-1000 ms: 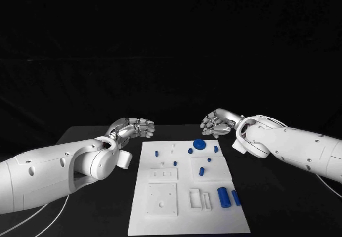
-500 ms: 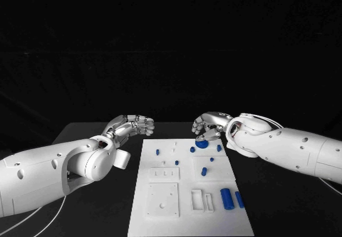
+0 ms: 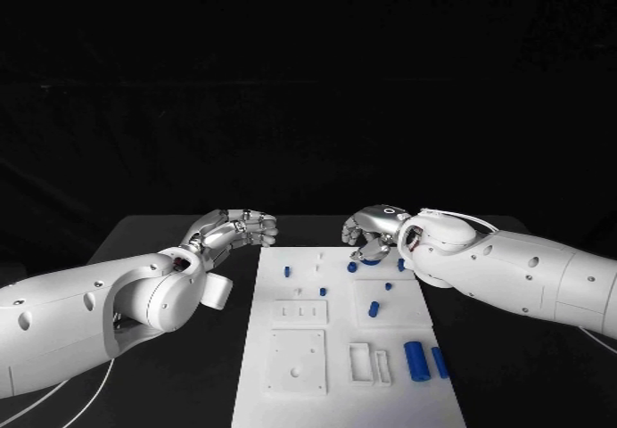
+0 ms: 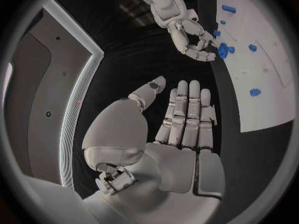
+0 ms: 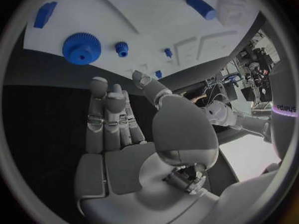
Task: Assemble the parts on the task board
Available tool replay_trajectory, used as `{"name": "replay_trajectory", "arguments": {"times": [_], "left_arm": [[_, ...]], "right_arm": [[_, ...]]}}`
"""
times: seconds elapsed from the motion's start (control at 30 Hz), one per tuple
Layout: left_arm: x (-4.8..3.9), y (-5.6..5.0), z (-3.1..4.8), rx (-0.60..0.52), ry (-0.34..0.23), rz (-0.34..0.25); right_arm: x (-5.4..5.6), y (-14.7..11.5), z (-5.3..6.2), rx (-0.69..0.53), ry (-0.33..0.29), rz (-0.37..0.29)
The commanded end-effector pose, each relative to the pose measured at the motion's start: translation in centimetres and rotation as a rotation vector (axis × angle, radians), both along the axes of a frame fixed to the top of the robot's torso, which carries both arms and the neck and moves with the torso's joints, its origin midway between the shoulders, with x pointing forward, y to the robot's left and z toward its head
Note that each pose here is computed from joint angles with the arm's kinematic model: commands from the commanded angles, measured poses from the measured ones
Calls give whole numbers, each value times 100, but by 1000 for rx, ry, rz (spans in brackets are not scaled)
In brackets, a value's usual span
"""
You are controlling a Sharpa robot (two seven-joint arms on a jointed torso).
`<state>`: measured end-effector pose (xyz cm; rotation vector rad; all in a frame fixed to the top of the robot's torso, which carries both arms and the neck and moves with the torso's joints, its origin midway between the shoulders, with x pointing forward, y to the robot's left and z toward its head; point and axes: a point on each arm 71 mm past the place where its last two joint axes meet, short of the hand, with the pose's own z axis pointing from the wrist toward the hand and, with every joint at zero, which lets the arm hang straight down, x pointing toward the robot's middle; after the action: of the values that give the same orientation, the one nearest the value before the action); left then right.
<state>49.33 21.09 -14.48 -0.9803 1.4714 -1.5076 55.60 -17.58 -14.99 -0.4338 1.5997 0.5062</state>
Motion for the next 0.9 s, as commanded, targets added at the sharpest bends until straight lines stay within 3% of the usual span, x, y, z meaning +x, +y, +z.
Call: {"name": "replay_trajectory", "arguments": {"times": [0.03,0.33,0.9], "left_arm": [[7,-12,14,-12,-7,-16],[11,-1,11,-16,-2,-11],[31,19,2,-18,6,-7]], "right_arm": [[-10,11,-25,-55,-16,1],[-51,5,-107,-77,10,15],[-81,17,-160,-104,16,16]]}}
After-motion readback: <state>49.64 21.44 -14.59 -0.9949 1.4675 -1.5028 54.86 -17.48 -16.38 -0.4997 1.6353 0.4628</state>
